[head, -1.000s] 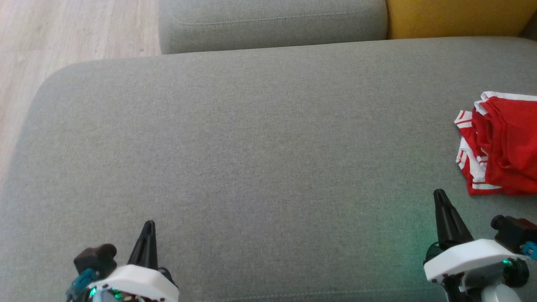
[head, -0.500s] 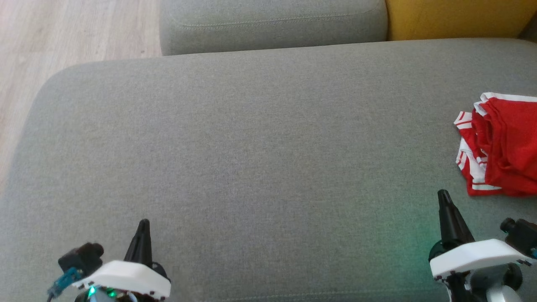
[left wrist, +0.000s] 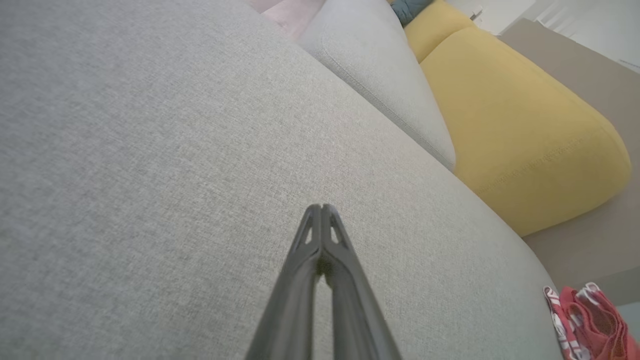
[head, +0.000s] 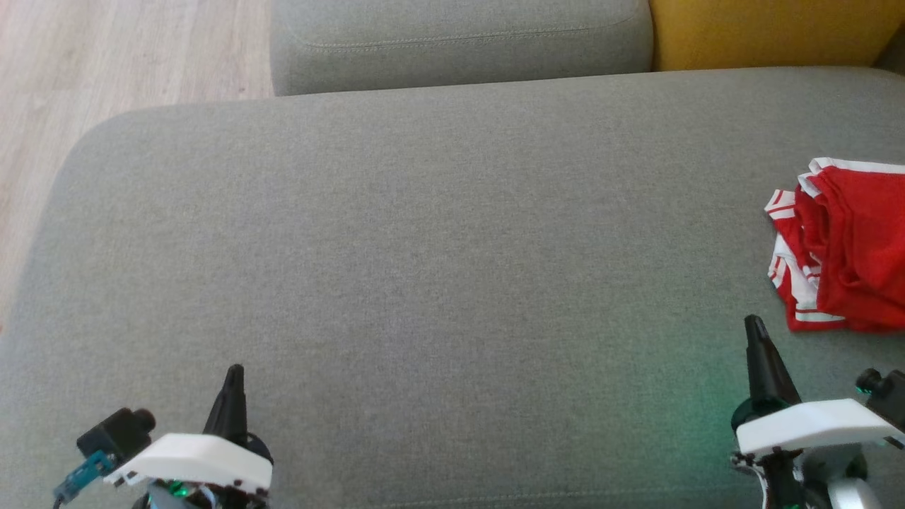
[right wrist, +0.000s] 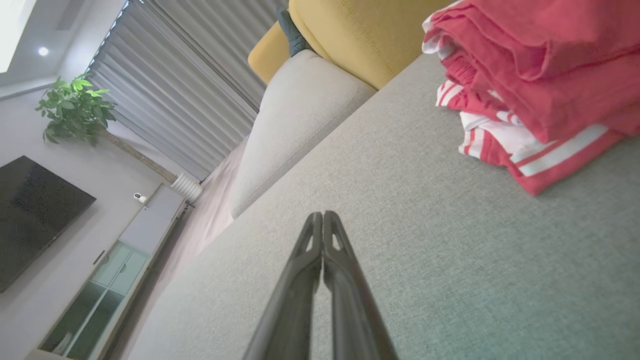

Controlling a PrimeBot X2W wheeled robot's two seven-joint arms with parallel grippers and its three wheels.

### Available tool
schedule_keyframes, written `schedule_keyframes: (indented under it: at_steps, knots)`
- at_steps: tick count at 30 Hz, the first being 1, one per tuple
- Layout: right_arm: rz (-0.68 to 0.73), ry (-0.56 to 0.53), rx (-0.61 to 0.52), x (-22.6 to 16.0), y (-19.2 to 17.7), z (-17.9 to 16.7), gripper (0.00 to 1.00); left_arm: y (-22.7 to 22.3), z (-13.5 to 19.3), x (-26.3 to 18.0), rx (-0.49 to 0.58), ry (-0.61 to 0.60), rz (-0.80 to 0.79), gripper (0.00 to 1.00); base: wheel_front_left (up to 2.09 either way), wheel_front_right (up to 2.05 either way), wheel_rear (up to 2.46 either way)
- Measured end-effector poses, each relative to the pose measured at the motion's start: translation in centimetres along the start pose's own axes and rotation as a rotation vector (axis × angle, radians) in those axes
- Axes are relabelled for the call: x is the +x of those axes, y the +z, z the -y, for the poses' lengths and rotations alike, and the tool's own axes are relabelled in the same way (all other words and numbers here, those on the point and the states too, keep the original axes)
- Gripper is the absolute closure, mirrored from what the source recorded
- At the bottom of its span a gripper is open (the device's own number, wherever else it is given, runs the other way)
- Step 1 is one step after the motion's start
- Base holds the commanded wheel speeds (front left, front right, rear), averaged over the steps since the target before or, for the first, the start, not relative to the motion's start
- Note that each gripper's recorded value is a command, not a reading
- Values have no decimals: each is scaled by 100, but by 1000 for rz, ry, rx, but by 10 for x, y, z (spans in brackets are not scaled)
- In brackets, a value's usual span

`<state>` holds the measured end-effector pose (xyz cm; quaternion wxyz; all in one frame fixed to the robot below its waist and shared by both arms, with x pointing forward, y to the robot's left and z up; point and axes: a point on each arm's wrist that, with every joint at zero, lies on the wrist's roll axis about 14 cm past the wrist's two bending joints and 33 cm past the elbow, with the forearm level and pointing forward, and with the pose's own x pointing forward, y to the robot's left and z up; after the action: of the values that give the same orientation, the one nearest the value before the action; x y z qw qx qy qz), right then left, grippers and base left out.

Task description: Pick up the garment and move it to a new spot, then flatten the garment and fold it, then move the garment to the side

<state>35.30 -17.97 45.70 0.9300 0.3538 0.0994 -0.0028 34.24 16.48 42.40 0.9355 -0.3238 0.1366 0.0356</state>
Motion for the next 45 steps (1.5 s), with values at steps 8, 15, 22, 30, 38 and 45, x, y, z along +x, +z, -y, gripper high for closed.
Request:
schedule_keyframes:
  at_steps: [8, 15, 22, 30, 38, 45]
  knots:
    - [13, 3, 104, 1, 3, 0, 100, 9, 1, 5, -111, -3, 12, 100, 0, 0, 0]
    - [28, 8, 184, 4, 7, -1, 100, 9, 2, 5, -195, -11, 4, 100, 0, 0, 0]
    - [34, 2, 266, 3, 8, 2, 100, 17, 3, 8, -280, -17, 19, 100, 0, 0, 0]
    - [58, 16, 345, 7, 15, 0, 100, 17, 4, 8, -366, -23, 12, 100, 0, 0, 0]
    - [60, 13, 438, 6, 15, 2, 100, 24, 5, 9, -465, -39, 21, 100, 0, 0, 0]
    - [79, 27, 529, 10, 20, 0, 100, 29, 7, 11, -559, -59, 25, 100, 0, 0, 0]
